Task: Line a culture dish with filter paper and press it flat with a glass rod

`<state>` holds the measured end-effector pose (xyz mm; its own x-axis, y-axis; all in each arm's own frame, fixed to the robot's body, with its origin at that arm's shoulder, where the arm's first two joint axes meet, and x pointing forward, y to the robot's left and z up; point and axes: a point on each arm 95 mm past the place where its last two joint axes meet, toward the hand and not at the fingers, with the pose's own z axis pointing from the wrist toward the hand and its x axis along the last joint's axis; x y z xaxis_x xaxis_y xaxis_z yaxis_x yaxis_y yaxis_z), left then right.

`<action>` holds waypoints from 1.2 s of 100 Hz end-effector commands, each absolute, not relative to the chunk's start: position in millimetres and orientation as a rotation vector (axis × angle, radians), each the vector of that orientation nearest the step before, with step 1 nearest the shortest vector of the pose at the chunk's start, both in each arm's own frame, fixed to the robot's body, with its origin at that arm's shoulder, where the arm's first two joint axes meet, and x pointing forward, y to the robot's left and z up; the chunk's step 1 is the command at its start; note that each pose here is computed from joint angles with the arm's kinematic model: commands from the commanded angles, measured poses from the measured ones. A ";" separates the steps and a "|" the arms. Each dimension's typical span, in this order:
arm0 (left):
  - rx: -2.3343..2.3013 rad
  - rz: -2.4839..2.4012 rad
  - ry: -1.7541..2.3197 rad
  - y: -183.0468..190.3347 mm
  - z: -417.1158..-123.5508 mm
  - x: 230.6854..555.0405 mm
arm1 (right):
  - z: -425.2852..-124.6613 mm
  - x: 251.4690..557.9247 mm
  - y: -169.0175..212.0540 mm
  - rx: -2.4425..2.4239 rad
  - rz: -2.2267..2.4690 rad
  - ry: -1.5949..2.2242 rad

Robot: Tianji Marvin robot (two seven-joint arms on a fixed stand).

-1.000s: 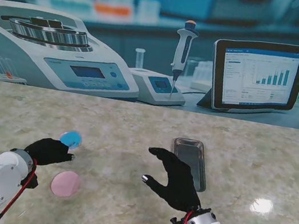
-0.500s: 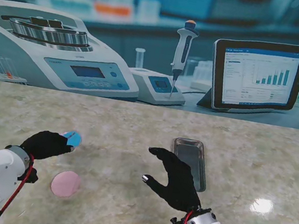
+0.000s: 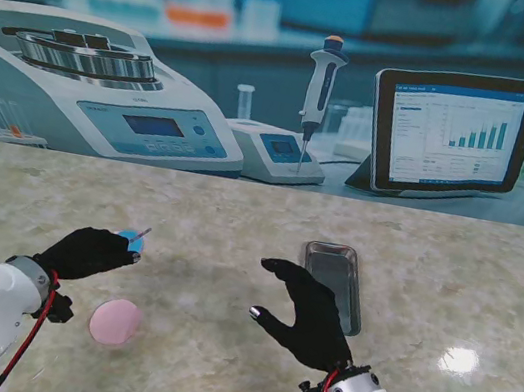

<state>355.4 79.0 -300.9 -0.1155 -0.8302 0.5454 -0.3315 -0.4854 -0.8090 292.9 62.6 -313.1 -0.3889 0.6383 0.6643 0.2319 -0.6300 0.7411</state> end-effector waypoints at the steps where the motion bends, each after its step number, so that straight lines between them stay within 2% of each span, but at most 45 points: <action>1: -1.740 -1.674 1.311 69.6 -294.1 350.9 | -312.7 289.4 64.5 1.550 2.107 1.167; 54: -1.824 -1.969 1.432 23.0 -269.8 324.7 | -298.7 295.3 66.8 1.466 2.114 1.224; 120: -1.923 -2.144 1.531 -4.9 -258.5 304.9 | -288.2 300.5 83.1 1.405 2.128 1.353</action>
